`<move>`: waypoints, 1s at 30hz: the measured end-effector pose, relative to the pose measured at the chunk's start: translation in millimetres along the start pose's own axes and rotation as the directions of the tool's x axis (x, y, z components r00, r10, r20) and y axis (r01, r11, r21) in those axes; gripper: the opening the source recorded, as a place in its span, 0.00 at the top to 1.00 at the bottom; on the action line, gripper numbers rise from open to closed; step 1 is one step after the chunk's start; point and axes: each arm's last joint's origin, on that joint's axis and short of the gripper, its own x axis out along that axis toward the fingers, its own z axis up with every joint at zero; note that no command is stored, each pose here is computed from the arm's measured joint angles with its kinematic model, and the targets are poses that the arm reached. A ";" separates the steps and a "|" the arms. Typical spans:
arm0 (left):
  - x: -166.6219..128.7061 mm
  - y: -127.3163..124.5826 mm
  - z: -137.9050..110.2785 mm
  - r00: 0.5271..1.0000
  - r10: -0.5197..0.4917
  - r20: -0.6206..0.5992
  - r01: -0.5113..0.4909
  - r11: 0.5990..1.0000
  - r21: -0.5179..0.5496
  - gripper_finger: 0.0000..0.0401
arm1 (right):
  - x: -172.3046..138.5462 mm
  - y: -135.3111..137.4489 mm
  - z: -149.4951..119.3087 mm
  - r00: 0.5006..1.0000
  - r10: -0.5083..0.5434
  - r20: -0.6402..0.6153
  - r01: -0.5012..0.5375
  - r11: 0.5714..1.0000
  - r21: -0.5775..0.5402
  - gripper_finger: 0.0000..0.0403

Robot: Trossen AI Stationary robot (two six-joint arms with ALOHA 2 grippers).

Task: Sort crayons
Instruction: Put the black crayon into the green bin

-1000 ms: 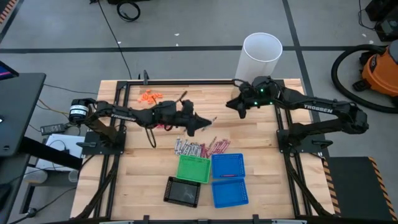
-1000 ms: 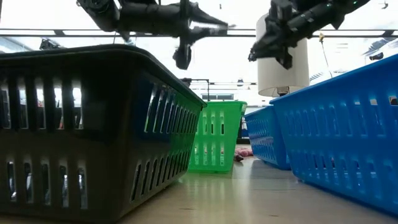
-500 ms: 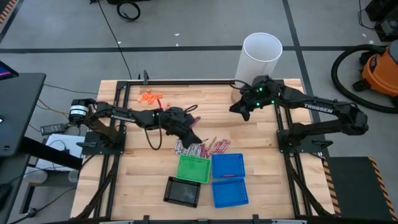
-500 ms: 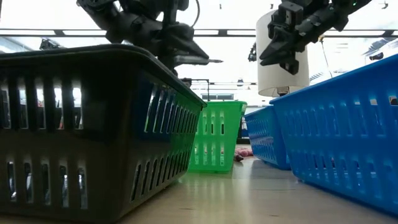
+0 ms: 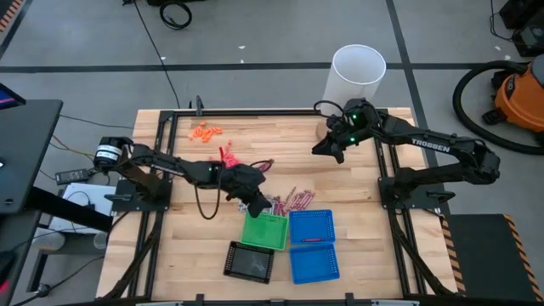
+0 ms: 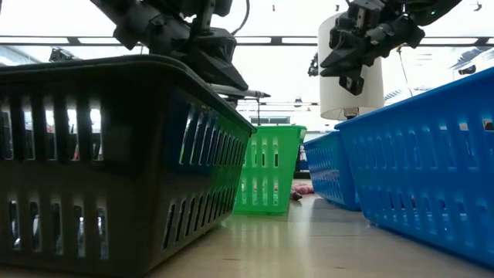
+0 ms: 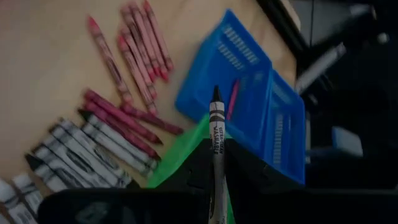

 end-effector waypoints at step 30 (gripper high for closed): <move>44.9 -26.6 -43.2 0.951 0.175 -0.254 -0.023 0.861 0.507 0.90 | 9.1 12.7 -3.2 0.998 0.061 -0.031 -0.064 0.994 -0.092 0.77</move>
